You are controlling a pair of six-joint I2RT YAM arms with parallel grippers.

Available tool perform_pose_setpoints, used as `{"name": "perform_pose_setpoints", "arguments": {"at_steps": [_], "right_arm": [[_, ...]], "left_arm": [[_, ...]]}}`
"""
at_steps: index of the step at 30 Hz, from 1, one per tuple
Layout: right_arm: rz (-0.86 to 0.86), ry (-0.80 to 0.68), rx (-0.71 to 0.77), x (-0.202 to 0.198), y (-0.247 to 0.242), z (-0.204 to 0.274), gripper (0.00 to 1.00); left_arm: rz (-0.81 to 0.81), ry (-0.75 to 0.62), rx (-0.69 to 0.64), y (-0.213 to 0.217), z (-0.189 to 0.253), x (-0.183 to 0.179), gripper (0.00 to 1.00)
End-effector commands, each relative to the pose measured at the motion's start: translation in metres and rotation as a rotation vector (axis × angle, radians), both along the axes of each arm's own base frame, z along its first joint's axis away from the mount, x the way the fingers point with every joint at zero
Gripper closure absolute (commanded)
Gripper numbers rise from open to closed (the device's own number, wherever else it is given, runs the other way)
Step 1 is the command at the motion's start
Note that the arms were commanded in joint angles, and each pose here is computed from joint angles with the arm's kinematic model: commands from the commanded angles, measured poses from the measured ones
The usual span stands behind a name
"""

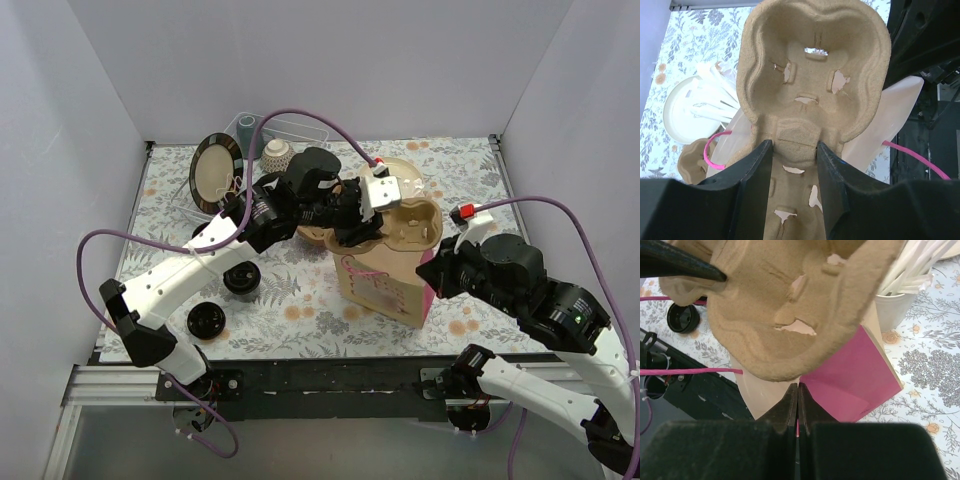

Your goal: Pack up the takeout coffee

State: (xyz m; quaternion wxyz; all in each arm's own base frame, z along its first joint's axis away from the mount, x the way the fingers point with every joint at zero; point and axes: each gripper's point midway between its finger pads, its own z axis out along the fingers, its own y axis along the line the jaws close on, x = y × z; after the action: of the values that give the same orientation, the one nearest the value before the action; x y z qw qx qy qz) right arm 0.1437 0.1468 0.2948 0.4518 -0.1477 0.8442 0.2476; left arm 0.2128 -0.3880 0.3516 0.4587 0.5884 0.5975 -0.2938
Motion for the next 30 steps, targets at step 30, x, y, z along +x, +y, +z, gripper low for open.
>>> {"name": "perform_pose_setpoints", "arguments": {"at_steps": [30], "right_arm": [[0.494,-0.323,0.128,-0.021,0.067,0.020,0.84]], "left_arm": [[-0.016,-0.001,-0.020,0.047,0.018,-0.037,1.00]]}}
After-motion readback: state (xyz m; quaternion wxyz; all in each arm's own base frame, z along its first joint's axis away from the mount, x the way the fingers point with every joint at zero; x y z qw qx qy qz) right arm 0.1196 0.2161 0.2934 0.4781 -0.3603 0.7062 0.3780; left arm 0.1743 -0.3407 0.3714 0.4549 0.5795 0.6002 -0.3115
